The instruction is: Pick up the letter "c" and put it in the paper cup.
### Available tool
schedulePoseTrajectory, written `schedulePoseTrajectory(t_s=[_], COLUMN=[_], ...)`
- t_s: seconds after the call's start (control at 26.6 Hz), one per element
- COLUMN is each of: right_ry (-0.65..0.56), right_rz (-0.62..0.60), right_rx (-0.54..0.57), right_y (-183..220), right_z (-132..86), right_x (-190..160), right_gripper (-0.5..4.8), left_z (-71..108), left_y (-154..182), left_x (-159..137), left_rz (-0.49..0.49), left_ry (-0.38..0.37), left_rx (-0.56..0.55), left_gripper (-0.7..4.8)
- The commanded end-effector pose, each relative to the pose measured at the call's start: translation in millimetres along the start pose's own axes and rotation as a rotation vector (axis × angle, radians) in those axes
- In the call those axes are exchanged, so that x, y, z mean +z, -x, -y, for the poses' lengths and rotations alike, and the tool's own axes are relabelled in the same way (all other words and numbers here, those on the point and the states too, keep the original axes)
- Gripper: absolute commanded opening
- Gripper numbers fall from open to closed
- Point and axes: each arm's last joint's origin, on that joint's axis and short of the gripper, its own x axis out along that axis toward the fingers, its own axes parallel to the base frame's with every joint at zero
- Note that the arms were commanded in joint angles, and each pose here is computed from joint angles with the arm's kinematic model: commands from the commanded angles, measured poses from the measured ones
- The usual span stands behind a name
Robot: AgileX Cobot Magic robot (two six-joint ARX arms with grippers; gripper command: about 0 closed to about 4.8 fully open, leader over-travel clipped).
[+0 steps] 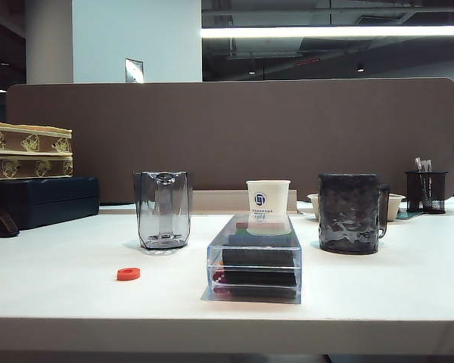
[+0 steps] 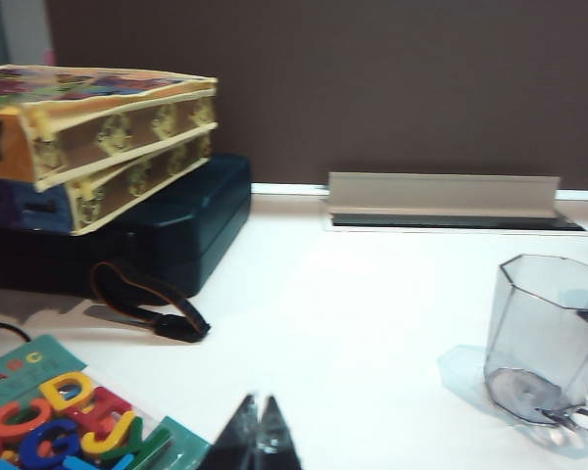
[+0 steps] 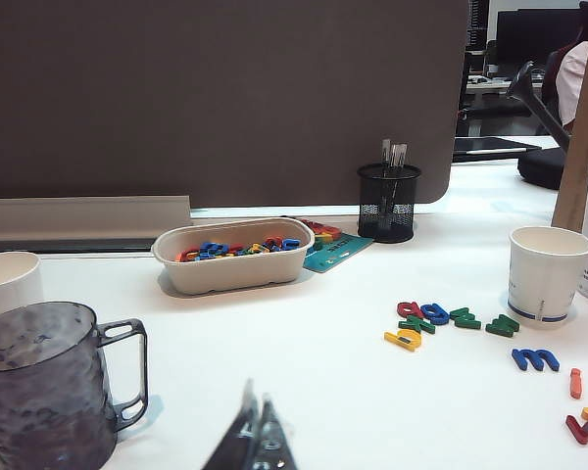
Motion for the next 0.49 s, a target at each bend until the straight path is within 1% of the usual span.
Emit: schedulePoseTrajectory(t_s=[0.04, 0.3, 0.49], right_ry=[-0.004, -0.004, -0.004], right_rz=[0.008, -0.006, -0.015], right_rx=[0.002, 0.002, 0.002], right_y=[-0.3, -0.3, -0.2], right_z=[-0.1, -0.1, -0.1], right_x=[-1.0, -2.4, -3.3], right_gripper=[-0.01, -0.01, -0.01], left_z=[0.1, -0.2, 1.0], left_y=[0.1, 0.1, 0.1], left_x=[2.1, 2.2, 1.9], left_rz=[0.011, 0.011, 0.009], left_ry=[0.003, 0.002, 0.003], left_rx=[-0.004, 0.005, -0.032], left_gripper=[-0.05, -0.05, -0.01])
